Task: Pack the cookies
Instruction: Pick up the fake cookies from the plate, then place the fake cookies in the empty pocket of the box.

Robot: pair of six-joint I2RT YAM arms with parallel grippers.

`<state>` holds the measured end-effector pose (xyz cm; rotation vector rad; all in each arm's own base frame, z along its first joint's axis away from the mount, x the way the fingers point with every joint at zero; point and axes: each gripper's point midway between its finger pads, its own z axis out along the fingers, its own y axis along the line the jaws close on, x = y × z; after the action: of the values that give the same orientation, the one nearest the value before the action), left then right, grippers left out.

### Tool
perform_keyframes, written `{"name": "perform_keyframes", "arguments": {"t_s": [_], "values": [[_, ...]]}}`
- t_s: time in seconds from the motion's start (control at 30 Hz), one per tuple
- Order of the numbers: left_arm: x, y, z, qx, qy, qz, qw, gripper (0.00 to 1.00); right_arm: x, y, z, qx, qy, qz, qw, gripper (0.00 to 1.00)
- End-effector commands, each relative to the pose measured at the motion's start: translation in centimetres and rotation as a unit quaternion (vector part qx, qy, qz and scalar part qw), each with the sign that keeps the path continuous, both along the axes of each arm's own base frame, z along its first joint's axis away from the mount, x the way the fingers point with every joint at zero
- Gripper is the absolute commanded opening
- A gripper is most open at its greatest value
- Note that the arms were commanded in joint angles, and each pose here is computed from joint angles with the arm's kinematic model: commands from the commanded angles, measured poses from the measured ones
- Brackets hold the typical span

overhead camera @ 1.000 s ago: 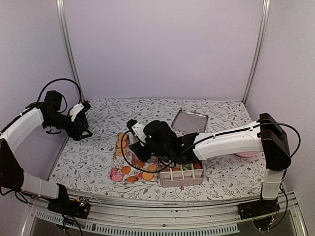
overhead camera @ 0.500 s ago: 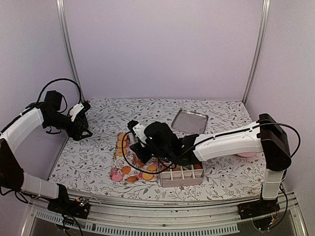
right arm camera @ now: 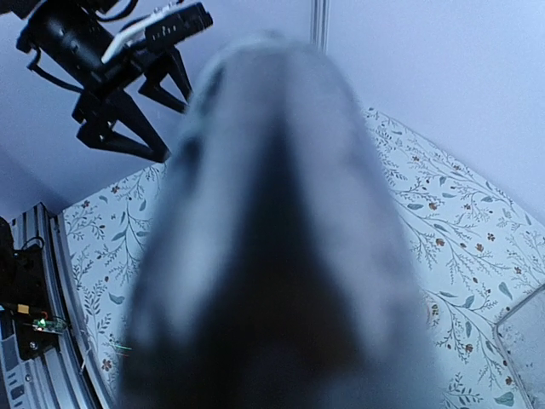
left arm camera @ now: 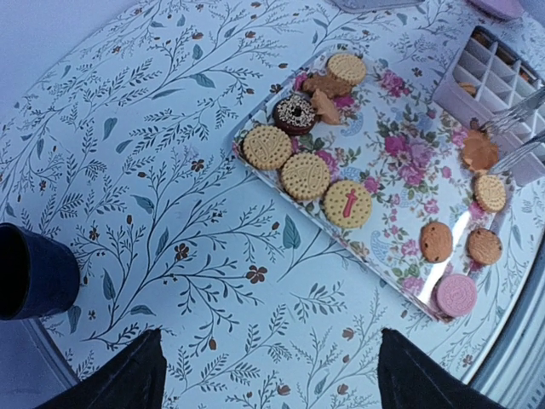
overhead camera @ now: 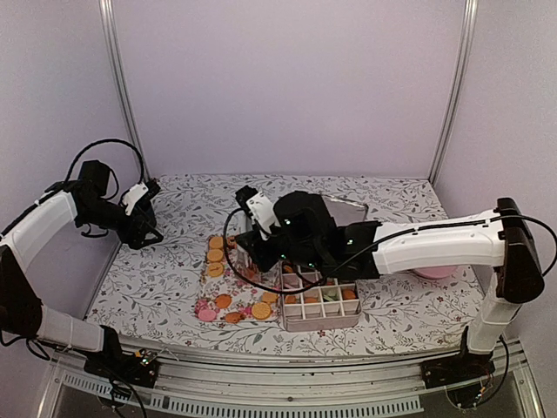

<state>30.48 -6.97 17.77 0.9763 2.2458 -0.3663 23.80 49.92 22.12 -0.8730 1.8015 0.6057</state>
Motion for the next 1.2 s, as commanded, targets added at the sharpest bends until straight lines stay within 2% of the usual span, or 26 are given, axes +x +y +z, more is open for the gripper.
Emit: {"name": "perform_keyframes", "arguments": {"t_s": [0.0,0.23,0.47,0.97,1.17], "values": [[-0.3,0.1,0.4,0.003,-0.004,-0.001,1.0,0.86,-1.2,-2.5,5.9,0.055,-0.013,-0.004,0.998,0.2],[-0.3,0.2,0.8,0.006,-0.005,0.0,1.0,0.86,-2.9,-8.0,3.2,0.006,0.03,-0.036,0.999,0.2],[-0.2,0.3,0.8,0.009,-0.003,0.001,1.0,0.86,-4.4,-11.8,1.5,-0.006,0.073,-0.057,0.996,0.21],[-0.3,0.3,0.4,0.006,0.008,0.007,1.0,0.86,-6.1,-10.8,0.9,0.004,0.091,-0.041,0.995,0.3],[-0.5,0.3,0.4,0.008,0.007,0.008,1.0,0.86,-6.0,-10.6,1.3,0.011,0.085,-0.042,0.995,0.39]]}}
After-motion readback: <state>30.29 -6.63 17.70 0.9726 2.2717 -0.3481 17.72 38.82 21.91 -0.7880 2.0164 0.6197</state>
